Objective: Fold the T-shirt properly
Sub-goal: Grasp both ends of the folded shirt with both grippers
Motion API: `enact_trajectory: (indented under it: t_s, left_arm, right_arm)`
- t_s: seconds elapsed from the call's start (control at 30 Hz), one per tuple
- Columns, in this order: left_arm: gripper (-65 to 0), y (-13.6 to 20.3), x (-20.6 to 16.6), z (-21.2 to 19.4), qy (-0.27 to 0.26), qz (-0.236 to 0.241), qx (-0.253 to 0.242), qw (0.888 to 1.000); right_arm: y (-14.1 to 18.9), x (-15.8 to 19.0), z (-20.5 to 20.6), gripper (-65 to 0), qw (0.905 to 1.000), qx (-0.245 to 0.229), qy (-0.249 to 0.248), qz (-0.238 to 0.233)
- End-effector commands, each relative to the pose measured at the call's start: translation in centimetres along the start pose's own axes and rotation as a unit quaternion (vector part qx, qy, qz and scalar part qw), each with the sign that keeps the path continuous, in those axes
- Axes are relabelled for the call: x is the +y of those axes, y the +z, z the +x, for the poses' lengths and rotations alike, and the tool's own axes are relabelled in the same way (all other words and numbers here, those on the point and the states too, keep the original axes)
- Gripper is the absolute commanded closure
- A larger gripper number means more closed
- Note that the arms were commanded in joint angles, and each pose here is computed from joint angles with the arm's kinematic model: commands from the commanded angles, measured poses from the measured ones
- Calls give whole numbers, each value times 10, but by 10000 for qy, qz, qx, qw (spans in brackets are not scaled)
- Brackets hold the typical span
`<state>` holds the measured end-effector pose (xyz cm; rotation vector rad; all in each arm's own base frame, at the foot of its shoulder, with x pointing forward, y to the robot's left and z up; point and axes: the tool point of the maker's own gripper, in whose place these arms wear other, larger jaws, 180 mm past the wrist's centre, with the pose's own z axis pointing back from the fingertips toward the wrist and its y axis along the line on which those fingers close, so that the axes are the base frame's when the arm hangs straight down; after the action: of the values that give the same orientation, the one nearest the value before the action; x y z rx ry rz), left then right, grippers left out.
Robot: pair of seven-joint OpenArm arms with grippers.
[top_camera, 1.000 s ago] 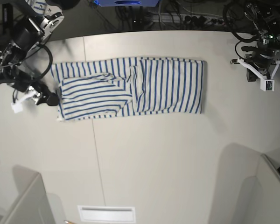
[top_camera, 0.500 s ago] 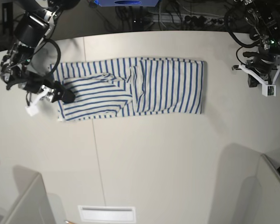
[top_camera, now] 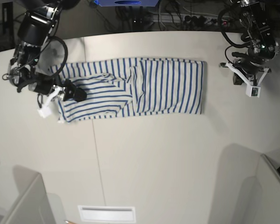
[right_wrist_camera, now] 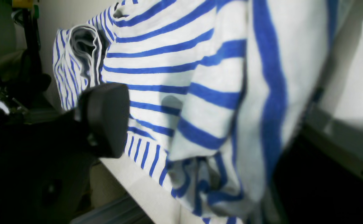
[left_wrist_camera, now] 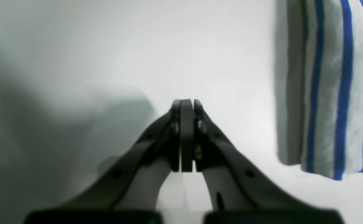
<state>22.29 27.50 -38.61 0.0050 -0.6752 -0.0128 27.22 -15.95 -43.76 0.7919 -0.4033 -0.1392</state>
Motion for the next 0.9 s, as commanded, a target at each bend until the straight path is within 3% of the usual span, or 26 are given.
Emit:
enact_trajectory:
  t_s: [0.0,0.13,0.33,0.5,0.57,0.7,0.73,0.87]
  left_arm:
    - [0,0,-5,10,-97,-69,-172,9998]
    - [0,-17,-35,3,-344,-434,-233,9982]
    - [0,-27,-38,-7,-873,-213,-10,9960]
    - [0,-33,-66,-12,-1124,-544,69,9921]
    - [0,-34,-76,-14,-1199,-666,92,9905]
    - [0,-36,-93,-18,-1321,-872,139,9873]
    - [0,-37,-96,-19,-1349,-905,149,9866]
    - [0,-38,-112,-22,-1477,-1097,189,9827]
  right_arm:
    - [0,-26,-45,-449,9933,968,-77,-627]
    - [-1,-25,-41,-368,9937,924,-44,-625]
    - [-14,-16,-52,-362,9893,1310,263,-582]
    - [-17,-14,-47,-356,9907,1199,310,-568]
    - [-18,-13,-44,-291,9914,1139,323,-564]
    - [-13,-18,-26,-29,9928,926,63,-762]
    - [-12,-19,-20,0,9934,828,0,-794]
    - [-7,-23,6,0,9940,404,-215,-994]
